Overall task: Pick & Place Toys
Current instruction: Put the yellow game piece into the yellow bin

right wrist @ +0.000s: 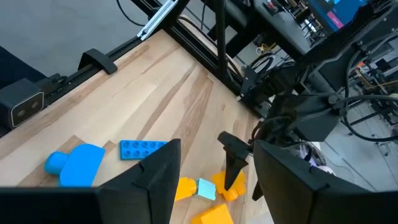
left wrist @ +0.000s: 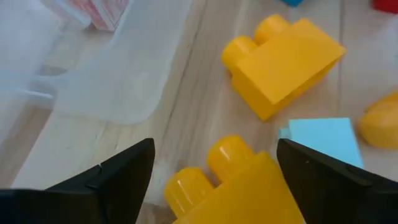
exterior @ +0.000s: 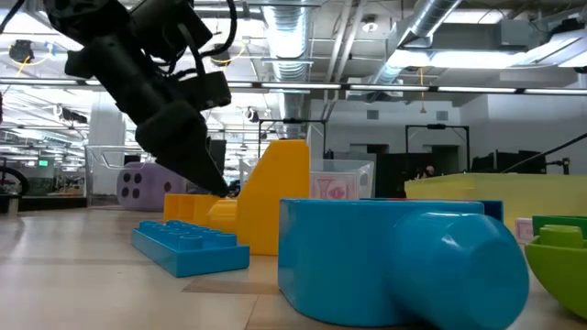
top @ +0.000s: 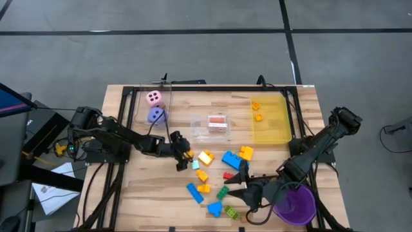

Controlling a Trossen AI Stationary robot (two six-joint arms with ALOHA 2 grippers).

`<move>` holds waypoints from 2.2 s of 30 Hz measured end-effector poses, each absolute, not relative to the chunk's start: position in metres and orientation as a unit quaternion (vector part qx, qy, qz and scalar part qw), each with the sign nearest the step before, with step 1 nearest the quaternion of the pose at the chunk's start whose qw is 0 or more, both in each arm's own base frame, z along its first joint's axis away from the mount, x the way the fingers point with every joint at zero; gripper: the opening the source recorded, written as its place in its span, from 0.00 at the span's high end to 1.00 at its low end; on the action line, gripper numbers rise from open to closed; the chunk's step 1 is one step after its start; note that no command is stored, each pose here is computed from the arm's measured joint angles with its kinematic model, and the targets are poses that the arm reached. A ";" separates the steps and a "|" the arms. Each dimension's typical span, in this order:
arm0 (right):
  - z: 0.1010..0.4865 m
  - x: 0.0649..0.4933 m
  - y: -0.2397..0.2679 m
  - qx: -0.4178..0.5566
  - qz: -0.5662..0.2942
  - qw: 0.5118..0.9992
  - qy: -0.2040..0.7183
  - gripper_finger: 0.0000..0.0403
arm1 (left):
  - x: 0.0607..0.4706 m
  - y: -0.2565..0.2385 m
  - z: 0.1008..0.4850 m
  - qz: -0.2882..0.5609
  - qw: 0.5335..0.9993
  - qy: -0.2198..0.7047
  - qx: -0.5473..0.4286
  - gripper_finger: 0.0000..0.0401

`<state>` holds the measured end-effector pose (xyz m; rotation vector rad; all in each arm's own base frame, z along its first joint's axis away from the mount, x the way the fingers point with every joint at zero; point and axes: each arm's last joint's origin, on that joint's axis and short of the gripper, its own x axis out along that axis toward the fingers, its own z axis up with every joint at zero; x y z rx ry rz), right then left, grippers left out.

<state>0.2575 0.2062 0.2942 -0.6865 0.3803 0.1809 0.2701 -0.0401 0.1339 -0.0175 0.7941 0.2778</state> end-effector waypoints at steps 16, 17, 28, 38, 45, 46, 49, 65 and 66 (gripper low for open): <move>0.293 0.257 0.205 -0.329 0.082 0.920 0.194 0.51 | 0.247 -0.034 0.138 0.115 0.888 0.426 -0.129 0.25; 0.293 0.257 0.205 -0.329 0.082 0.920 0.194 0.51 | 0.245 -0.033 0.139 0.122 0.889 0.423 -0.126 0.25; 0.292 0.257 0.205 -0.330 0.081 0.920 0.196 0.51 | 0.240 -0.053 0.167 0.059 0.943 0.327 -0.018 0.24; 0.295 0.254 0.202 -0.329 0.079 0.920 0.199 0.51 | 0.227 -0.062 0.172 -0.010 0.925 0.351 0.146 0.22; 0.305 0.248 0.197 -0.306 0.075 0.930 0.190 0.51 | 0.228 -0.056 0.156 -0.037 0.890 0.405 0.205 0.19; 0.306 0.247 0.197 -0.302 0.075 0.931 0.191 0.51 | 0.228 -0.055 0.154 -0.040 0.886 0.409 0.215 0.18; 0.307 0.246 0.196 -0.298 0.075 0.932 0.192 0.51 | 0.230 -0.048 0.148 -0.040 0.876 0.428 0.220 0.18; 0.304 0.245 0.195 -0.292 0.073 0.931 0.207 0.51 | 0.235 -0.019 0.135 -0.038 0.866 0.475 0.150 0.18; 0.304 0.245 0.195 -0.291 0.073 0.931 0.208 0.51 | 0.235 -0.021 0.135 -0.039 0.868 0.474 0.145 0.18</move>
